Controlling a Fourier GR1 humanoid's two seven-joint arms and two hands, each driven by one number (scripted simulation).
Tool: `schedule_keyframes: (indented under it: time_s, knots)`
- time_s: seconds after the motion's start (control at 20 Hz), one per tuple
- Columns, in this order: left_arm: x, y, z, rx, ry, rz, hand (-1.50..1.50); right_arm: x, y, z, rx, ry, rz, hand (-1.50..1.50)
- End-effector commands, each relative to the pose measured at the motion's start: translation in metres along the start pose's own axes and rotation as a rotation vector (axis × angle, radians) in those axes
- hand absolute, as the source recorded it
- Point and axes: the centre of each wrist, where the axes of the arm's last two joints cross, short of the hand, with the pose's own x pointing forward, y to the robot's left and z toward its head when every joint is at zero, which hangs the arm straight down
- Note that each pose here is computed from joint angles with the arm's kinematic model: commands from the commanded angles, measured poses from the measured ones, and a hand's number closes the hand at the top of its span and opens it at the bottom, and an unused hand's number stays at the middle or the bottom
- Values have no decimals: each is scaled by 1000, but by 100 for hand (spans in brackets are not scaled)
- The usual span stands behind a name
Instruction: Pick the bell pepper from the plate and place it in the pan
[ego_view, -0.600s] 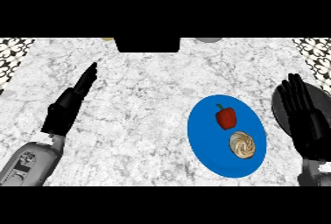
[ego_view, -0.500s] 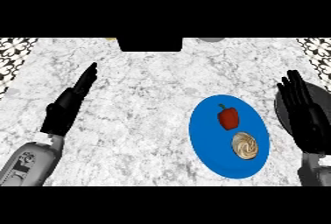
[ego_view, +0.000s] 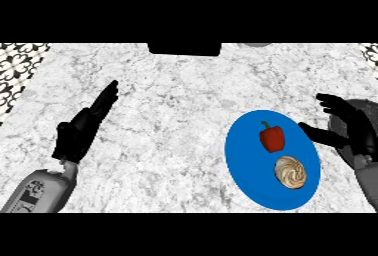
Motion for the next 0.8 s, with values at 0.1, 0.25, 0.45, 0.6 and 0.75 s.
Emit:
schedule_keyframes:
  time_s: [0.1,0.25,0.45,0.6,0.75]
  knots:
    - [6,0,6,10,65,40,0,-18,69,-6,-17,18,23,-150]
    - [-6,5,24,22,57,38,0,6,40,-15,122,73,174,-150]
    - [-2,-14,10,10,50,35,0,20,23,-25,196,137,437,-150]
    - [-1,-10,9,7,53,42,0,67,36,-38,280,198,509,-150]
    - [-3,-7,15,-4,37,29,0,97,22,-53,418,291,647,-150]
